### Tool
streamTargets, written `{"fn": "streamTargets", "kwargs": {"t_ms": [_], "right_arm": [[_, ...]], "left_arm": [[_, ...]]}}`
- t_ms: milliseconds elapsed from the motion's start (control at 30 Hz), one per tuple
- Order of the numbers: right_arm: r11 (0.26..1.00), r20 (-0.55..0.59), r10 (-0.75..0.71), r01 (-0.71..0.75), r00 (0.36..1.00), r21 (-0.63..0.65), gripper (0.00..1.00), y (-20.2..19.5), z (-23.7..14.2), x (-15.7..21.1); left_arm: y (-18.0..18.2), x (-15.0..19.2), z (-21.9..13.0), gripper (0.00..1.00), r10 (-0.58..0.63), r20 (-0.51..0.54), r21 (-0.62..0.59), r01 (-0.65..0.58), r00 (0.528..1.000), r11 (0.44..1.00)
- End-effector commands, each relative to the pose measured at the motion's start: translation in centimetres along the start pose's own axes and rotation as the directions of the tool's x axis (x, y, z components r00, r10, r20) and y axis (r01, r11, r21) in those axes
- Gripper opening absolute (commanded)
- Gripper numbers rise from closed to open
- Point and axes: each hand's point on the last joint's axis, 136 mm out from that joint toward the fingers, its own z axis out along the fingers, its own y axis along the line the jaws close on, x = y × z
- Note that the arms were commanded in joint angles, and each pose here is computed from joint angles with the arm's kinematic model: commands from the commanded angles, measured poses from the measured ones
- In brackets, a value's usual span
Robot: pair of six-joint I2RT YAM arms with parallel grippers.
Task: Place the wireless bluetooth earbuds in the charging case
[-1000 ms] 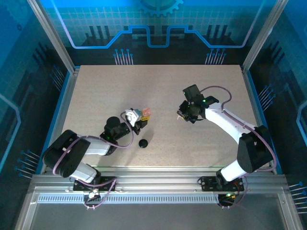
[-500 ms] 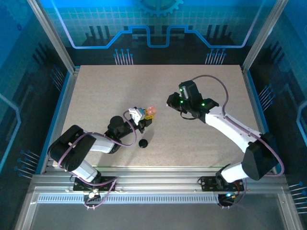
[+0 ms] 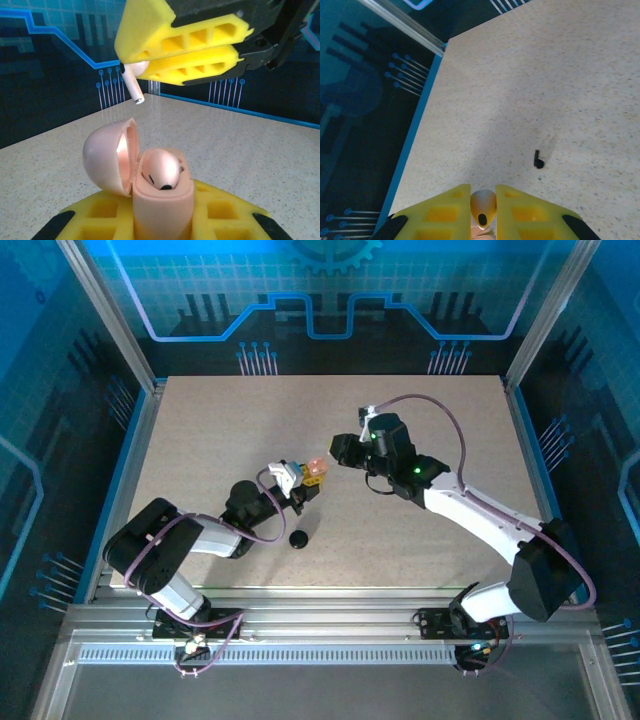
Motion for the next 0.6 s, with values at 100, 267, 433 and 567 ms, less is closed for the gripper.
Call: {"fn": "streamTargets", "kwargs": {"t_ms": [100,267,433,567], "right_arm": [[0.993,0.032,-0.058,0.061,0.998,-0.103,0.17,2.6,-1.0,0.3],[0.991,0.038,-0.070,0.074,0.997,-0.113,0.17,3.0,-1.4,0.4],[0.990,0.030,-0.076,0.079,0.997,-0.113,0.17,2.9,-1.5,0.8],[0.990,0.026,-0.080,0.083,0.996,-0.112,0.17,2.9,-1.6,1.1]], "left_arm": [[0.3,-2.9,0.4,0.13,0.004,0.091,-0.019,-0.002,0.996,1.000],[0.7,-3.2,0.4,0.13,0.001,0.098,-0.042,0.003,0.995,0.999],[0.8,-3.4,0.4,0.13,0.000,0.103,-0.047,0.005,0.995,0.999],[0.7,-3.8,0.3,0.13,0.001,0.113,-0.043,0.004,0.994,0.999]]}}
